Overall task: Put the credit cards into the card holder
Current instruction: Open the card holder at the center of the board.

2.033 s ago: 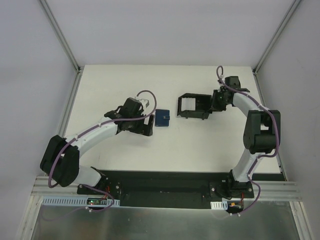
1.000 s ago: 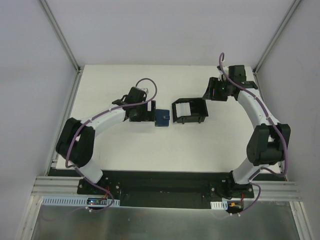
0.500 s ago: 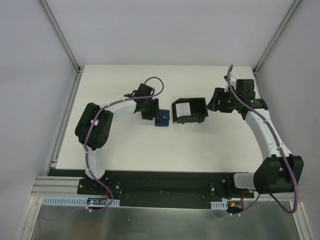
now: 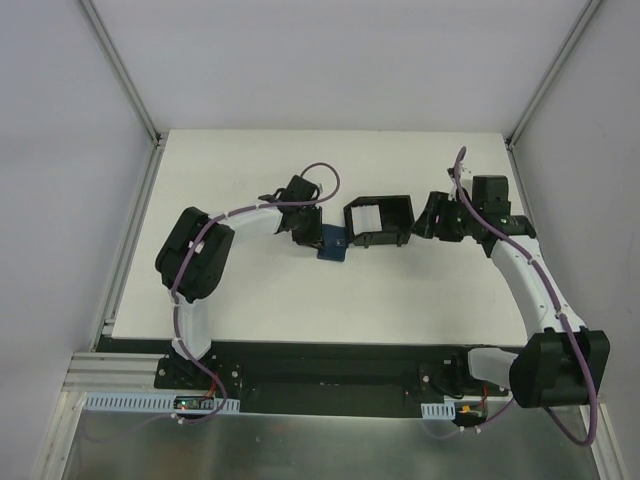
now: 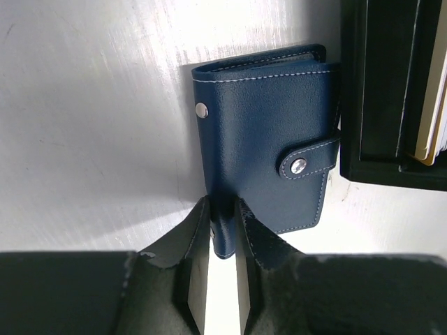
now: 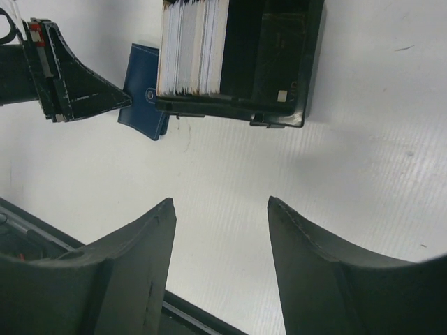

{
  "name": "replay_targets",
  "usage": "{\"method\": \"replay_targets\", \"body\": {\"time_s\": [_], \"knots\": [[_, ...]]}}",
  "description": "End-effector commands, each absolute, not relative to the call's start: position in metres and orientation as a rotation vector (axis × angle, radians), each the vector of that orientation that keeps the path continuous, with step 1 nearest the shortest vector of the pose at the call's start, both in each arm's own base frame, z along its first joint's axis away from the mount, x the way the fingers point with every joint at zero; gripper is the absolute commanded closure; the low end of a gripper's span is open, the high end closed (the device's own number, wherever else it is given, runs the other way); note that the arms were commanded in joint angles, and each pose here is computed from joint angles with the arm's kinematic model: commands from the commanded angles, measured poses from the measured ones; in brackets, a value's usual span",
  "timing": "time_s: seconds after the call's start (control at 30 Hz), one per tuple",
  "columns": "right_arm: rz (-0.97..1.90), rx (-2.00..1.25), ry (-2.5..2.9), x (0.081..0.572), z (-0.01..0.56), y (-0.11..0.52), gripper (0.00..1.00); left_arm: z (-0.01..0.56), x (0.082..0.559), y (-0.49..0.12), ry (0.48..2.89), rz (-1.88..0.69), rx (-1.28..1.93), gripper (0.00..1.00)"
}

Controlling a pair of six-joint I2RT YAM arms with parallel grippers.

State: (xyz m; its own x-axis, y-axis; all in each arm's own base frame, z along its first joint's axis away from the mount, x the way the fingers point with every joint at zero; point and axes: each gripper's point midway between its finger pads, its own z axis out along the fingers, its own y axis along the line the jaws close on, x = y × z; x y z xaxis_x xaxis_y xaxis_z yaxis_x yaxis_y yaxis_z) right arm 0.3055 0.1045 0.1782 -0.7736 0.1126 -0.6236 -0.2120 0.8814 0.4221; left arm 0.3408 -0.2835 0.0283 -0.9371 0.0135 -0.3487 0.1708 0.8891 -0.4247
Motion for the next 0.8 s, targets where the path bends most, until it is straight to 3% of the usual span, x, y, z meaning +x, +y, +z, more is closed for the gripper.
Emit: {"method": "replay_targets", "body": {"time_s": [0.0, 0.3, 0.4, 0.77], "knots": [[0.752, -0.078, 2.311, 0.293, 0.19, 0.118, 0.42, 0.024, 0.314, -0.268, 2.764, -0.61, 0.19, 0.94], [0.97, -0.099, 2.352, 0.235, 0.15, 0.163, 0.43, 0.011, 0.211, -0.241, 2.849, -0.55, 0.292, 0.95], [1.002, -0.09, 2.371, 0.215, 0.132, 0.178, 0.39, 0.013, 0.186, -0.241, 2.842, -0.558, 0.359, 0.92], [1.136, 0.089, 2.441, 0.179, 0.068, 0.237, 0.42, 0.033, 0.153, -0.262, 2.784, -0.67, 0.435, 0.86]]}}
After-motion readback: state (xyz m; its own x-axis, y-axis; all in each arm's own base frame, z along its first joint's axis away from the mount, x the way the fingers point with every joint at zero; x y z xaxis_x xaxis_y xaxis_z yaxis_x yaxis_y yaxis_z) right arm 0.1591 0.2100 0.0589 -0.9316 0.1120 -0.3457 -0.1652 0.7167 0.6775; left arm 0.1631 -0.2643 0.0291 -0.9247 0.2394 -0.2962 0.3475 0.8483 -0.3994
